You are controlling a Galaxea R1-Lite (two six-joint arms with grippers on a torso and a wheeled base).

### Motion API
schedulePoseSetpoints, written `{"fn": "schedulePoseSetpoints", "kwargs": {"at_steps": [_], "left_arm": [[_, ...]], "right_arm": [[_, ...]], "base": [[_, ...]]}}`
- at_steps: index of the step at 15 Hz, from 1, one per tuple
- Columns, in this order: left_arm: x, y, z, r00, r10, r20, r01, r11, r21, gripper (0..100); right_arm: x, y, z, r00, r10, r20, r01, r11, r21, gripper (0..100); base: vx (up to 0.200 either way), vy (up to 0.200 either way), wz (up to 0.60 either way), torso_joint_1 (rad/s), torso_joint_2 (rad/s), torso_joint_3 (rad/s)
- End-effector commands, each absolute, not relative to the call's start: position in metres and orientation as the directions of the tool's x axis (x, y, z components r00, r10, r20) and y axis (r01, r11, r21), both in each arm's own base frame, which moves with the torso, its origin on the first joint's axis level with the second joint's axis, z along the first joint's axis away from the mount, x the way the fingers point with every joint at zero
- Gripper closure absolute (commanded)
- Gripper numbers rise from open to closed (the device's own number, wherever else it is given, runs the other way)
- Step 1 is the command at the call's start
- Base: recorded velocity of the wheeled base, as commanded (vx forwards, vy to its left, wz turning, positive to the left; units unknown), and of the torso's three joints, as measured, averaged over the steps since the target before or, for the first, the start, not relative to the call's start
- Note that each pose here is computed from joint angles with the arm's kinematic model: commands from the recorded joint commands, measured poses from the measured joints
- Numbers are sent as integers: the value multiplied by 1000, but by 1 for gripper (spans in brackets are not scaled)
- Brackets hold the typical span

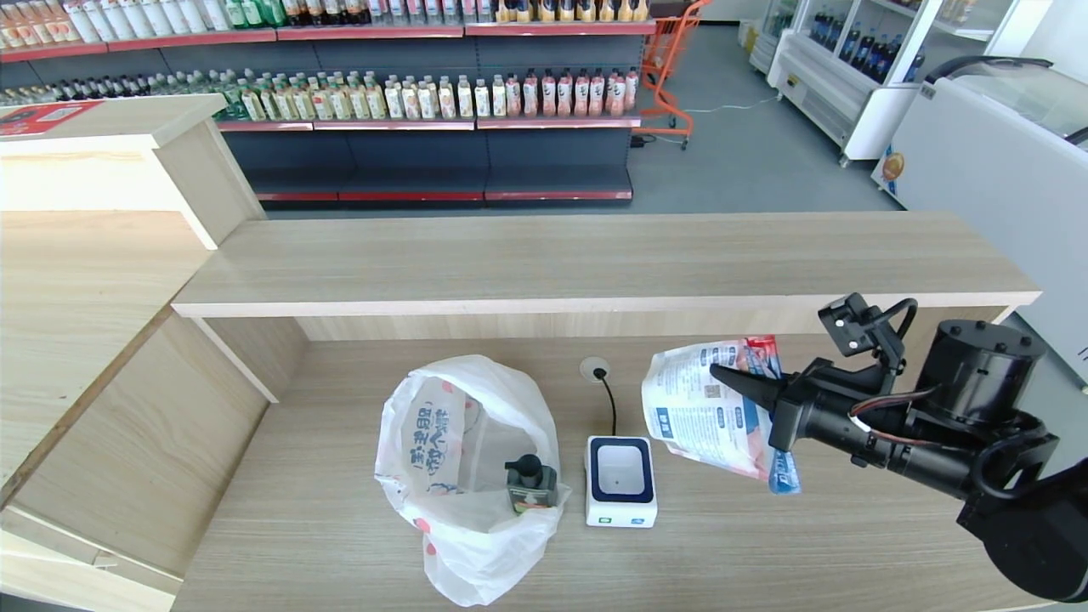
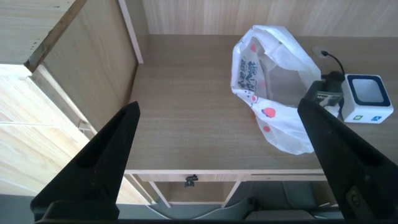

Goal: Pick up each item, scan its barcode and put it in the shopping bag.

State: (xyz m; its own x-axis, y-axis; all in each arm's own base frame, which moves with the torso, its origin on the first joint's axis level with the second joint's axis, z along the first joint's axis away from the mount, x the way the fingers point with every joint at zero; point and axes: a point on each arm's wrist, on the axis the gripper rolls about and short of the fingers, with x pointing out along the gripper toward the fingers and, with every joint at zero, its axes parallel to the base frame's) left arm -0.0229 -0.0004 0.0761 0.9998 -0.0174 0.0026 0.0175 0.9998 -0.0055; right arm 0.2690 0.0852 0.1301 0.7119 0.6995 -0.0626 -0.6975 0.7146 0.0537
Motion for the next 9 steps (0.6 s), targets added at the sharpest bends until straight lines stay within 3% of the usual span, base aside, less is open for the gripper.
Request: {"fn": "schedulePoseSetpoints", "kwargs": {"at_steps": [1, 9], "left_arm": [[-23, 0, 76, 1000, -17, 3, 17, 1000, -3, 0], [-23, 0, 76, 1000, -17, 3, 17, 1000, -8, 0]], "right_arm": [[267, 84, 133, 713, 699, -54, -697, 715, 56, 100], [250, 80, 139, 711, 700, -71, -691, 713, 119, 100]], "base": [[-200, 0, 0, -2, -7, 2], [0, 0, 0, 0, 0, 0]]}}
